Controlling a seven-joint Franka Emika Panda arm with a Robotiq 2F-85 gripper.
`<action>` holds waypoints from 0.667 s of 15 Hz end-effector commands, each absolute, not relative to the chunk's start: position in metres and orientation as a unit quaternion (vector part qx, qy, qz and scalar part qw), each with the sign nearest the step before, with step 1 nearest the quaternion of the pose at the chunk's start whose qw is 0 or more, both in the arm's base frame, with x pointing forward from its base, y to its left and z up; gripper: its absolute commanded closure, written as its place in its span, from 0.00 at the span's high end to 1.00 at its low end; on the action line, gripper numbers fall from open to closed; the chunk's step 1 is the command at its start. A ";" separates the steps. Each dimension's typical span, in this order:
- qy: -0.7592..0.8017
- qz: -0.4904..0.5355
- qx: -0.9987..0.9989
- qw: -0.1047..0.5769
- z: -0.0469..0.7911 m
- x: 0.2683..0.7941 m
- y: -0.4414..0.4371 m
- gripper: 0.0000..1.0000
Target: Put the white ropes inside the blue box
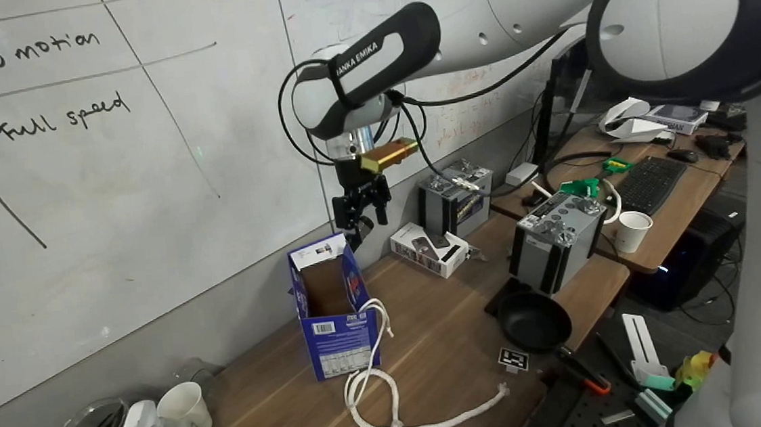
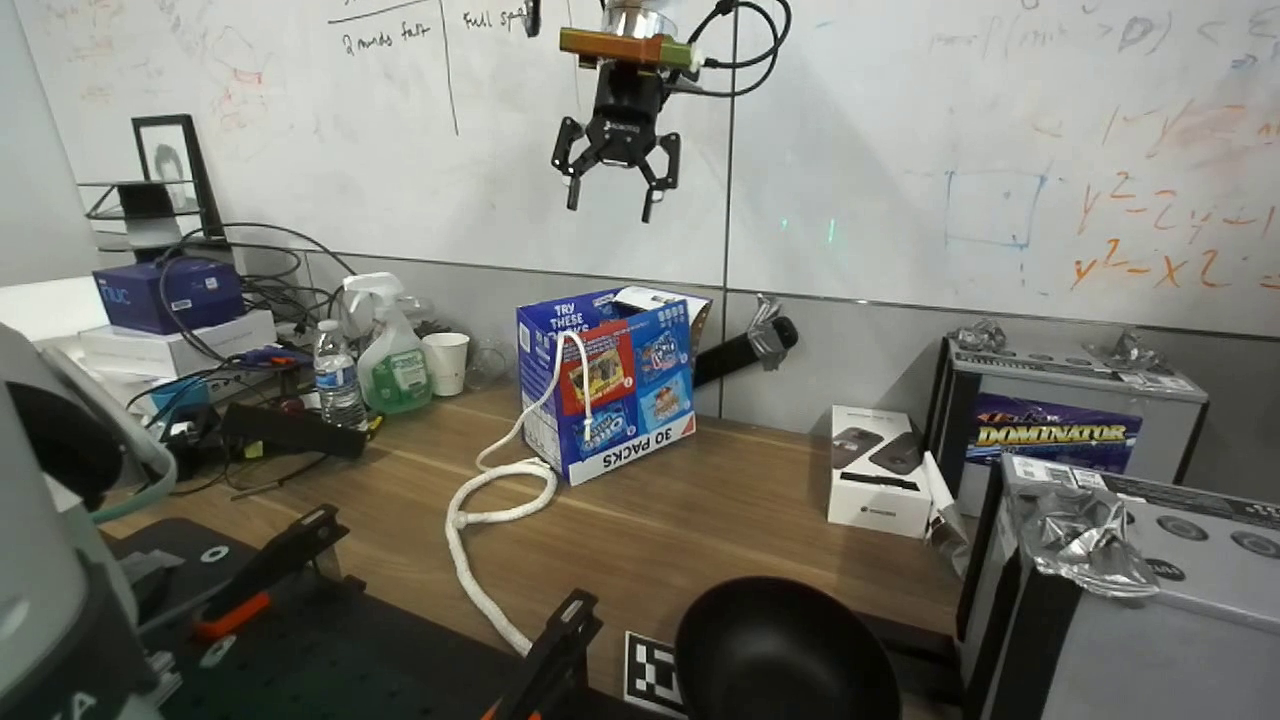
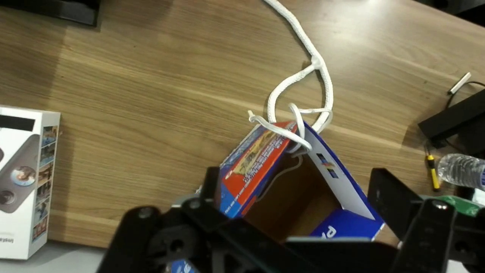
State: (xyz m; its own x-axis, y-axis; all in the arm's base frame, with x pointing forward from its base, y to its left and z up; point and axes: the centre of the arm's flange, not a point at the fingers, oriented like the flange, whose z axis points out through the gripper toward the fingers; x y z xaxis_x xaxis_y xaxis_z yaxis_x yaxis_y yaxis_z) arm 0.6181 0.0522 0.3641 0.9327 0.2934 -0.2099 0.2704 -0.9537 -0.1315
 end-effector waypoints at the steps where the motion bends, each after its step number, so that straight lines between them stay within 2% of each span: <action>1: -0.159 0.115 -0.980 0.040 0.337 0.536 0.040 1.00; 10: -0.210 0.137 -0.967 0.042 0.239 0.408 0.035 1.00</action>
State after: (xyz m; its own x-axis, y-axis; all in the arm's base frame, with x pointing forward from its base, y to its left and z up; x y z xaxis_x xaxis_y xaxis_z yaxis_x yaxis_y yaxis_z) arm 0.4800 0.0384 0.2600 0.8796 0.3696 -0.2997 0.3418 -0.9289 -0.1423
